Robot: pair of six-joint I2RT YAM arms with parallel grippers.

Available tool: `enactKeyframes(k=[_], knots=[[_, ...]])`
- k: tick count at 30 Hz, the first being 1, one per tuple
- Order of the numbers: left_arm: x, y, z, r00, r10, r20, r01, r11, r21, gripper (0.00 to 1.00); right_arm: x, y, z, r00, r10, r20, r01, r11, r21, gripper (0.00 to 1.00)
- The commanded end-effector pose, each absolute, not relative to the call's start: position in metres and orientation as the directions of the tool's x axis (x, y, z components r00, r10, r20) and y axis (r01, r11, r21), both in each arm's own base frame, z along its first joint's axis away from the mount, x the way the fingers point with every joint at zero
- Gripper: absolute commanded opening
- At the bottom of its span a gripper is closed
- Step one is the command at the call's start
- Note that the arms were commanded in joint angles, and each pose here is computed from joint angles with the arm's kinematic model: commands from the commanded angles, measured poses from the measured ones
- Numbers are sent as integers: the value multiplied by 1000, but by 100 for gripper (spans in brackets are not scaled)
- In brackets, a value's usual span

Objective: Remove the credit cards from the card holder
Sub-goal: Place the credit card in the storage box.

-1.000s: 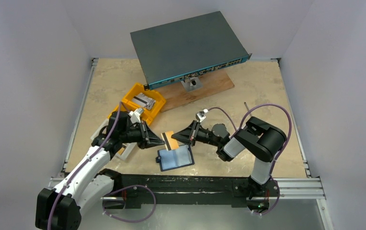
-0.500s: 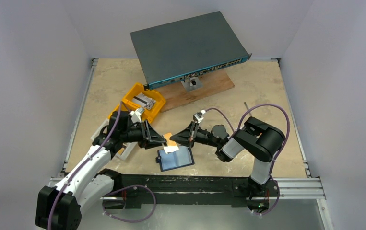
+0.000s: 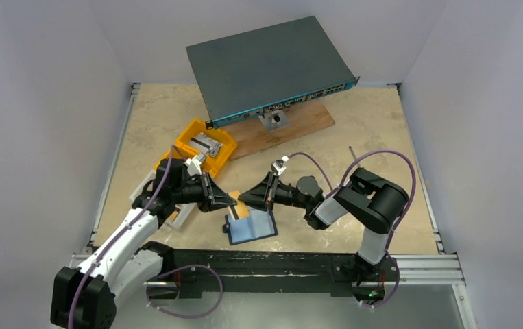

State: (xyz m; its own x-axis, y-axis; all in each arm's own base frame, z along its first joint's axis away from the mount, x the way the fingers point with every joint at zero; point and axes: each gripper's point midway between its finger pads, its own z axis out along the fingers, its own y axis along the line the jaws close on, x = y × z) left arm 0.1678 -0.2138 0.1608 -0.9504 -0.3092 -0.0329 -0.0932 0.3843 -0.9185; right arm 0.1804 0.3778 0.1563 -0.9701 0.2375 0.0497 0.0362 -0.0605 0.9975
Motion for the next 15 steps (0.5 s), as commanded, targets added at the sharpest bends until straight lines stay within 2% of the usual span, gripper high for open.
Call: enactKeyframes(k=[1,3,4,7,11,13,15], knots=[[168,-202,163,-936,-334,-114,-65,480,-875,0,176,381,161,-977,208,-40,-40,1,999,45],[162,-186,156,-925,-354,-142,-96,576,-812,0,177,381,155,-975,205,-84,-69,78,995,64],[164,-176,154,-909,-374,-183,-103,628,-772,0,178,380,141,-976,202,-83,-51,160,986,71],[161,-145,151,-868,-425,-255,-171,739,-652,0,183,375,127,-970,199,-143,-79,298,951,87],[153,-83,151,-789,-492,-367,-347,851,-395,0,190,367,119,-959,187,-213,-117,425,897,95],[148,-51,152,-745,-514,-424,-443,858,-260,0,194,362,116,-950,182,-252,-138,479,867,96],[146,-36,156,-722,-526,-450,-494,847,-198,0,198,354,111,-940,181,-289,-151,539,828,97]])
